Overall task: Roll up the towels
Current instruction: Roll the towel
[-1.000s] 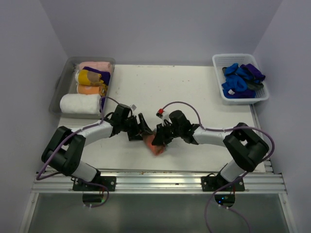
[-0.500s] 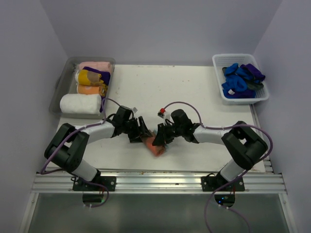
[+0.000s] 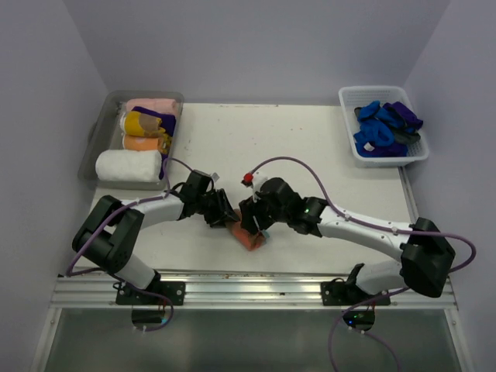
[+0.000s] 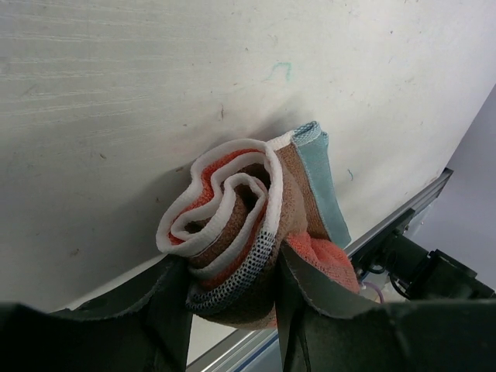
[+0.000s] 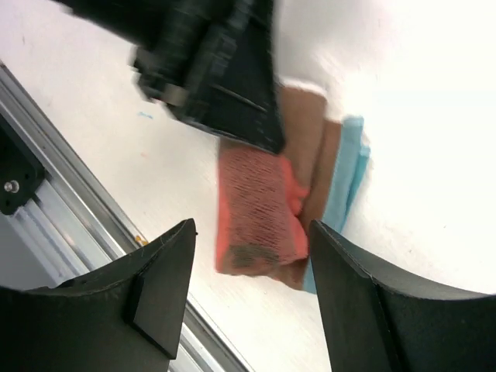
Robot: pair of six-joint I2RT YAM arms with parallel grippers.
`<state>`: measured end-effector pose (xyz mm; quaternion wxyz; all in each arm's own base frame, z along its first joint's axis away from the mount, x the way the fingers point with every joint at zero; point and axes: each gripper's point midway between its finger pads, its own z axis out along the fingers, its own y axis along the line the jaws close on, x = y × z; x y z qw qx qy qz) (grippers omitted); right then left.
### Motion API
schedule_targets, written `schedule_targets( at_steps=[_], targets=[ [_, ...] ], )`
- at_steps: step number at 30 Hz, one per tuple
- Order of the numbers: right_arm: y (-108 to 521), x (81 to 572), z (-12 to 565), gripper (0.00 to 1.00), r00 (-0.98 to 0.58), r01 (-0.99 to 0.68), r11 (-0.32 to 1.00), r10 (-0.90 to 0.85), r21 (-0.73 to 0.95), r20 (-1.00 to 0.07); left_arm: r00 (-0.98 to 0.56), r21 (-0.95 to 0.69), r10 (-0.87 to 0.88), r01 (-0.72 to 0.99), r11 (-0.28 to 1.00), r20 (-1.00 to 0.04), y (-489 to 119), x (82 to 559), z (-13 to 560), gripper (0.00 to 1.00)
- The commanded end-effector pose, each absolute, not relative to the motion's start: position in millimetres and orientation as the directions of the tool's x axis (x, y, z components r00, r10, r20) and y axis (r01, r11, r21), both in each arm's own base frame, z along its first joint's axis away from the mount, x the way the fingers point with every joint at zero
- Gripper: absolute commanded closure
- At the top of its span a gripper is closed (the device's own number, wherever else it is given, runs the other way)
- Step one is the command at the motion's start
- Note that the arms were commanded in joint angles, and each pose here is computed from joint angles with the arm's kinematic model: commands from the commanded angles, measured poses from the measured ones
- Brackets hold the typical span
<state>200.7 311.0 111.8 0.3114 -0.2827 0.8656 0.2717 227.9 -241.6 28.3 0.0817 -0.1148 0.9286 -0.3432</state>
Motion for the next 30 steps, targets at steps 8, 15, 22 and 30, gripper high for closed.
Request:
schedule_targets(
  at_steps=[8,15,22,30],
  targets=[
    [328.4,192.3,119.7,0.35,-0.287,-0.683,0.628,-0.701,-0.373,-0.653,-0.959,-0.614,-0.269,-0.157,0.773,-0.094,-235.4,231.1,24.8,0.56],
    [339.2,182.3,81.4,0.31,-0.228,-0.686,0.536,-0.801,-0.493,-0.554,-0.958,-0.617,-0.271,-0.161,0.771,-0.089,-236.4,232.4,25.9,0.55],
    [334.4,181.7,48.4,0.58,-0.254,-0.667,0.529,-0.823,-0.524,-0.508,-0.957,-0.616,-0.275,-0.163,0.77,-0.091,-236.1,232.0,28.7,0.52],
    [340.6,178.3,60.2,0.75,-0.336,-0.721,0.622,-0.701,-0.307,-0.63,-0.95,-0.64,-0.278,-0.125,0.758,-0.145,-236.1,239.8,51.7,0.25]
  ],
)
